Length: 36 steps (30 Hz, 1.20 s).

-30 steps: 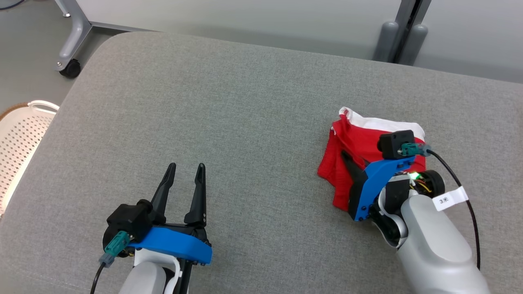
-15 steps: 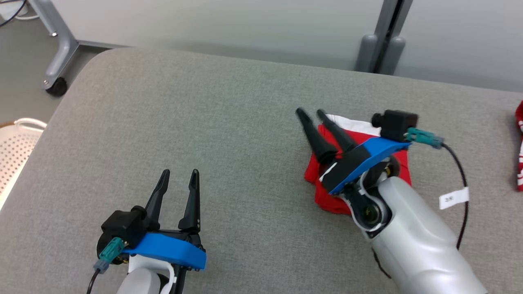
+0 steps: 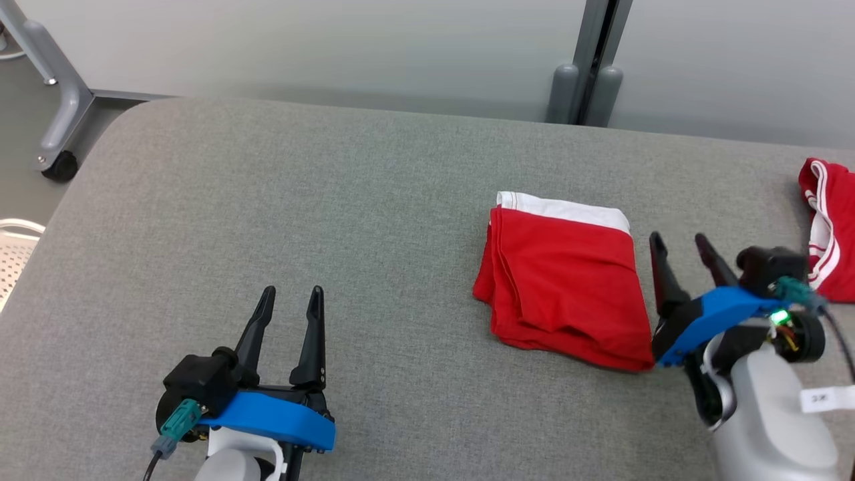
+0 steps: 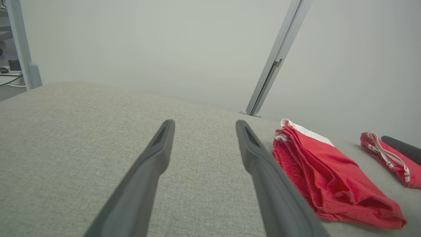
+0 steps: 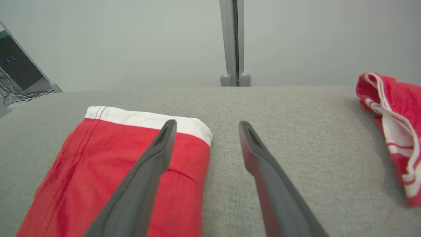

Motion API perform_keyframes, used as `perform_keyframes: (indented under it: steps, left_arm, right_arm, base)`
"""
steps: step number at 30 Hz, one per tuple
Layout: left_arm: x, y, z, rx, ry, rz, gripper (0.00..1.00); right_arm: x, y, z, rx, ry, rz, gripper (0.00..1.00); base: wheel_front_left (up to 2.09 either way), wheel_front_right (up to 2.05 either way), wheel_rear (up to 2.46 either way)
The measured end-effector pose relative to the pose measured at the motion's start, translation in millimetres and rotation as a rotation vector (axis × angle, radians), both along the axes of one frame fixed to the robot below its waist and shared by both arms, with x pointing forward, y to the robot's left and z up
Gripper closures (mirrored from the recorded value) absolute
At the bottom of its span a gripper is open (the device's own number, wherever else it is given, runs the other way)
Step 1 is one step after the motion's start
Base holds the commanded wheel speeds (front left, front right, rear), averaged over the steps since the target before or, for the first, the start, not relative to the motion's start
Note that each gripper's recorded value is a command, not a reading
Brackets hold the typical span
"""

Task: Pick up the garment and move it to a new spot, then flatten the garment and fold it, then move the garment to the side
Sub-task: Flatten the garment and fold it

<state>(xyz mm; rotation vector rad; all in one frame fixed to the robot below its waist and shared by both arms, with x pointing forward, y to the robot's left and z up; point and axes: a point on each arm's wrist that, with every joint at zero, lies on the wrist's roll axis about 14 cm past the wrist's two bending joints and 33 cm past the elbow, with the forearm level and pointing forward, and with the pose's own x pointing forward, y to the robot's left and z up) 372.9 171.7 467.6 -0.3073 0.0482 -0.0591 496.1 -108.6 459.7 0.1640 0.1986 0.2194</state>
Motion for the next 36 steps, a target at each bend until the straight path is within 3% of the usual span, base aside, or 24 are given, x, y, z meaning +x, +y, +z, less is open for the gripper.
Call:
perform_keyframes:
  steps: [1, 3, 9, 19, 23, 27, 28, 29, 30, 33, 36]
  left_arm:
    - [0.3, -0.1, -0.9, 0.0, 0.003, -0.001, 0.0]
    - [1.0, 0.9, -2.1, 0.003, 0.007, 0.001, 0.0]
    - [4.4, 6.2, -3.2, 0.01, 0.011, 0.011, 0.0]
    - [8.1, 8.0, -2.1, 0.011, 0.008, 0.013, 0.0]
    - [7.2, 8.2, -0.9, 0.012, 0.005, 0.013, 0.0]
    - [7.0, 10.4, 3.0, 0.011, -0.007, 0.019, 0.0]
    - [6.5, 11.9, 3.9, 0.012, -0.01, 0.024, 0.0]
    - [5.4, 12.4, 3.8, 0.015, -0.009, 0.025, 0.0]
    - [4.0, 12.7, 3.3, 0.014, -0.008, 0.026, 0.0]
    - [1.9, 15.6, 3.6, 0.018, -0.01, 0.035, 0.0]
    - [0.9, 15.2, 5.1, 0.021, -0.017, 0.034, 0.0]
  right_arm:
    - [-3.6, 1.6, -6.5, -0.019, 0.015, 0.005, 0.95]
    - [-10.5, 10.8, -16.3, -0.075, 0.026, 0.042, 1.0]
    - [-36.6, 67.4, -41.2, -0.17, 0.073, 0.255, 1.0]
    - [-92.5, 151.5, -53.7, -0.123, 0.153, 0.552, 1.0]
    - [-111.2, 180.7, -35.9, 0.063, 0.196, 0.607, 1.0]
    - [-106.2, 186.3, -1.4, 0.243, 0.14, 0.572, 1.0]
    - [-100.7, 182.2, 9.0, 0.276, 0.104, 0.546, 0.92]
    - [-94.1, 175.5, 18.8, 0.297, 0.065, 0.515, 0.04]
    - [-87.4, 166.3, 26.9, 0.313, 0.027, 0.477, 0.0]
    - [-72.4, 127.2, 44.7, 0.337, -0.074, 0.34, 0.0]
    - [-64.1, 77.7, 55.6, 0.254, -0.168, 0.205, 0.0]
  base:
    - [0.0, 0.0, 0.0]
    - [0.0, 0.0, 0.0]
    - [0.0, 0.0, 0.0]
    - [0.0, 0.0, 0.0]
    - [0.0, 0.0, 0.0]
    - [0.0, 0.0, 0.0]
    - [0.0, 0.0, 0.0]
    - [0.0, 0.0, 0.0]
    - [0.0, 0.0, 0.0]
    - [0.0, 0.0, 0.0]
    - [0.0, 0.0, 0.0]
